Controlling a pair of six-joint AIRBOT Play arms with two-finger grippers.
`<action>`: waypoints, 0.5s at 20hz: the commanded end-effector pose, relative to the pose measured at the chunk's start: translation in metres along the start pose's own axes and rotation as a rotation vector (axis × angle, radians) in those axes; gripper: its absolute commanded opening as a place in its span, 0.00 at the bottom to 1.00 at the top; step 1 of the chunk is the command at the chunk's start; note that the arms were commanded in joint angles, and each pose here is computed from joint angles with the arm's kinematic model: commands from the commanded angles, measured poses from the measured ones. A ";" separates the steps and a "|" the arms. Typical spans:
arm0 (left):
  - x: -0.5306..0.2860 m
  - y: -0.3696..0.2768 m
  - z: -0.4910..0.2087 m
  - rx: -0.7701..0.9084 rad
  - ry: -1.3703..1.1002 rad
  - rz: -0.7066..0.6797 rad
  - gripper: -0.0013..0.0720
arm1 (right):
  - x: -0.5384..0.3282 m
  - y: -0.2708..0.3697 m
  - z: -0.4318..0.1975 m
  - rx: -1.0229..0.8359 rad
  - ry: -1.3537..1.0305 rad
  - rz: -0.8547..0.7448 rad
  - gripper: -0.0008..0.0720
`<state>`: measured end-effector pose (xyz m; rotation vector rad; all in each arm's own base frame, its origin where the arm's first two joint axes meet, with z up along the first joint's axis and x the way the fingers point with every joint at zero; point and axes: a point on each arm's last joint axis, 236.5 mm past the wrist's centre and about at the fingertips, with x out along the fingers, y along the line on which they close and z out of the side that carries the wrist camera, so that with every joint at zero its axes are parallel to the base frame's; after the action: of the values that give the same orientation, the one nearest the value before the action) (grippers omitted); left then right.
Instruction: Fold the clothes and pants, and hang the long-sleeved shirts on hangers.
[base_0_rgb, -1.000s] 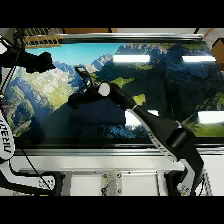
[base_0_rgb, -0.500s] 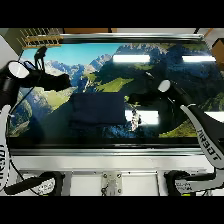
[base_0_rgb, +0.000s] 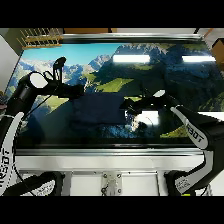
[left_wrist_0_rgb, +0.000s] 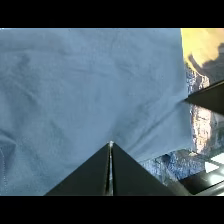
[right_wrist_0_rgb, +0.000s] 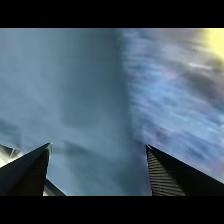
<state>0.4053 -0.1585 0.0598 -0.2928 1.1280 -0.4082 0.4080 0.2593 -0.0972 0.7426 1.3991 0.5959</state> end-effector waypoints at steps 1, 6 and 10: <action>0.001 -0.002 -0.002 0.003 0.002 -0.003 0.03 | 0.042 0.035 0.000 -0.076 -0.010 0.030 0.91; 0.001 -0.003 -0.005 0.003 0.018 -0.003 0.03 | 0.026 0.057 0.025 -0.264 -0.082 0.004 0.03; 0.001 -0.003 -0.008 0.003 0.028 -0.004 0.03 | -0.124 -0.008 0.092 -0.302 -0.275 -0.347 0.03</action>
<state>0.4003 -0.1613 0.0575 -0.2894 1.1463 -0.4158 0.4639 0.2505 -0.0466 0.4831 1.1703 0.6162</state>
